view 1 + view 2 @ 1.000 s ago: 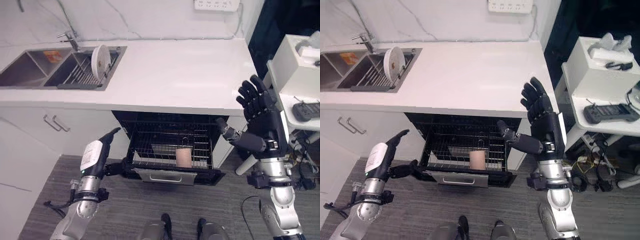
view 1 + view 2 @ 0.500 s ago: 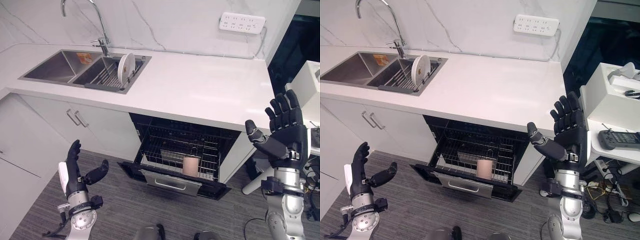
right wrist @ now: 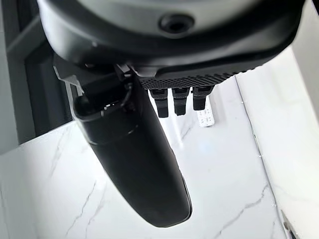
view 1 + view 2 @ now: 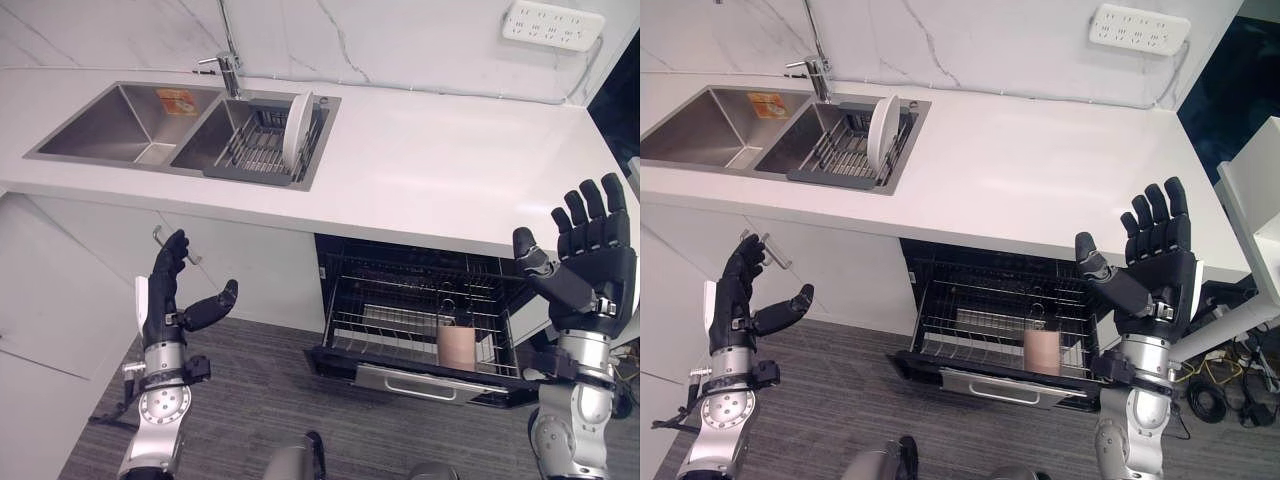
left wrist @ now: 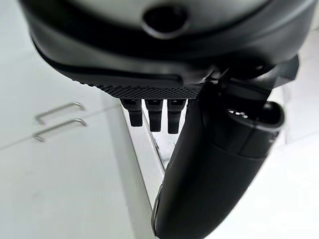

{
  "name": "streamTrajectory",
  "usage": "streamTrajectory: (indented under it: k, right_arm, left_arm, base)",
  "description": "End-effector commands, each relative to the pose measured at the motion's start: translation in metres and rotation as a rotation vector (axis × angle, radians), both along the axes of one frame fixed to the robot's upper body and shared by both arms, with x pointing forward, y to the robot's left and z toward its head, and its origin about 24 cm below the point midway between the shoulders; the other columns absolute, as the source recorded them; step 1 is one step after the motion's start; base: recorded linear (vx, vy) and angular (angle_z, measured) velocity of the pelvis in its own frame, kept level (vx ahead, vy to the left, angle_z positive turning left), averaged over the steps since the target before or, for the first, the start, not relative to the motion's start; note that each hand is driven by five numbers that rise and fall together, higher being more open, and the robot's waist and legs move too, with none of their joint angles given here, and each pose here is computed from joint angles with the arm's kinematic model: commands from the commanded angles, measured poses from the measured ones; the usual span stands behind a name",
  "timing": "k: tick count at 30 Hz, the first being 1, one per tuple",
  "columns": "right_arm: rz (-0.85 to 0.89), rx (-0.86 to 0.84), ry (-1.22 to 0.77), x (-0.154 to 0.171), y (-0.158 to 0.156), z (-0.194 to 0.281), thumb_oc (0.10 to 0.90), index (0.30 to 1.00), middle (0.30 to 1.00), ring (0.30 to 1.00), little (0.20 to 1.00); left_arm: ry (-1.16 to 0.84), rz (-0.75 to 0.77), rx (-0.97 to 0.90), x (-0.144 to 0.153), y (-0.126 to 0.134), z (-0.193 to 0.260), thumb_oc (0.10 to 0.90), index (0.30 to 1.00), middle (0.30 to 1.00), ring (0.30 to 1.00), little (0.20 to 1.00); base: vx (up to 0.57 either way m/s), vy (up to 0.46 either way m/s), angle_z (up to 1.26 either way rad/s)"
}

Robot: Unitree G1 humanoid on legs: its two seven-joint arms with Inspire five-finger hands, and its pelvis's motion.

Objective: Place the dishes in the dishwasher.

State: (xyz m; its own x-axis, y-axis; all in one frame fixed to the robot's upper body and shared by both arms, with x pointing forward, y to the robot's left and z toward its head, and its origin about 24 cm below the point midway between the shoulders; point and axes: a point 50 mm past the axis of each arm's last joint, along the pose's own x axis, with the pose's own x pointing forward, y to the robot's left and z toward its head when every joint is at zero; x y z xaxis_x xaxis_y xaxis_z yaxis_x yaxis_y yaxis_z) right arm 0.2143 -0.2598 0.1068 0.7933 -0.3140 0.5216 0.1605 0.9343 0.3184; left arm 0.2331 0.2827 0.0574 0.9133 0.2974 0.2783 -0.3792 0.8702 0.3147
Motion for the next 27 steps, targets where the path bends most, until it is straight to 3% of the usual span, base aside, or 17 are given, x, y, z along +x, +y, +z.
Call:
streamTrajectory:
  k: [1, 3, 5, 7, 9, 15, 19, 23, 27]
  right_arm:
    - [-0.049, -0.126, -0.284, -0.004, -0.015, 0.062, 0.800, 0.900, 0.900, 0.900, 0.900]
    - [-0.046, -0.114, -0.285, -0.004, -0.016, 0.063, 0.800, 0.900, 0.900, 0.900, 0.900]
    - [-0.070, -0.086, -0.297, -0.004, -0.019, 0.063, 0.800, 0.900, 0.900, 0.900, 0.900]
    - [-0.072, -0.061, -0.307, -0.002, -0.020, 0.064, 0.800, 0.900, 0.900, 0.900, 0.900]
    - [-0.090, -0.053, -0.336, -0.002, -0.020, 0.073, 0.800, 0.900, 0.900, 0.900, 0.900]
    - [-0.127, -0.021, -0.323, -0.002, -0.020, 0.078, 0.800, 0.900, 0.900, 0.900, 0.900]
    - [-0.110, -0.018, -0.277, 0.001, -0.014, 0.077, 0.800, 0.900, 0.900, 0.900, 0.900]
    - [-0.052, -0.043, -0.233, 0.003, -0.011, 0.072, 0.800, 0.900, 0.900, 0.900, 0.900]
    - [-0.006, -0.073, -0.234, 0.013, -0.005, 0.073, 0.800, 0.900, 0.900, 0.900, 0.900]
  left_arm:
    - [-0.117, 0.010, 0.032, -0.004, 0.011, 0.036, 0.800, 0.900, 0.900, 0.900, 0.900]
    - [-0.021, 0.025, -0.028, -0.005, 0.017, 0.021, 0.800, 0.900, 0.900, 0.900, 0.900]
    - [0.272, -0.006, -0.399, -0.012, 0.019, -0.033, 0.800, 0.900, 0.900, 0.900, 0.900]
    - [0.439, -0.059, -0.609, -0.025, 0.002, -0.075, 0.800, 0.900, 0.900, 0.900, 0.900]
    - [0.728, -0.152, -0.791, -0.059, -0.032, -0.132, 0.800, 0.900, 0.900, 0.900, 0.900]
    - [1.232, -0.096, -0.596, -0.129, -0.052, -0.194, 0.800, 0.900, 0.900, 0.900, 0.900]
    - [1.438, 0.102, -0.668, -0.175, -0.064, -0.220, 0.800, 0.900, 0.900, 0.900, 0.900]
    - [1.442, 0.164, -0.562, -0.173, -0.052, -0.220, 0.800, 0.900, 0.900, 0.900, 0.900]
    - [1.564, 0.154, -0.649, -0.182, -0.062, -0.225, 0.800, 0.900, 0.900, 0.900, 0.900]
  base:
    - [-0.04, 0.201, -0.79]
    - [-0.02, 0.151, -1.19]
    - [-0.02, 0.093, -0.77]
    - [0.00, 0.023, -0.62]
    - [0.00, 0.045, -0.43]
    - [0.01, -0.024, -0.11]
    - [0.03, -0.074, -0.22]
    - [0.03, -0.038, -0.14]
    - [0.05, 0.186, -0.27]
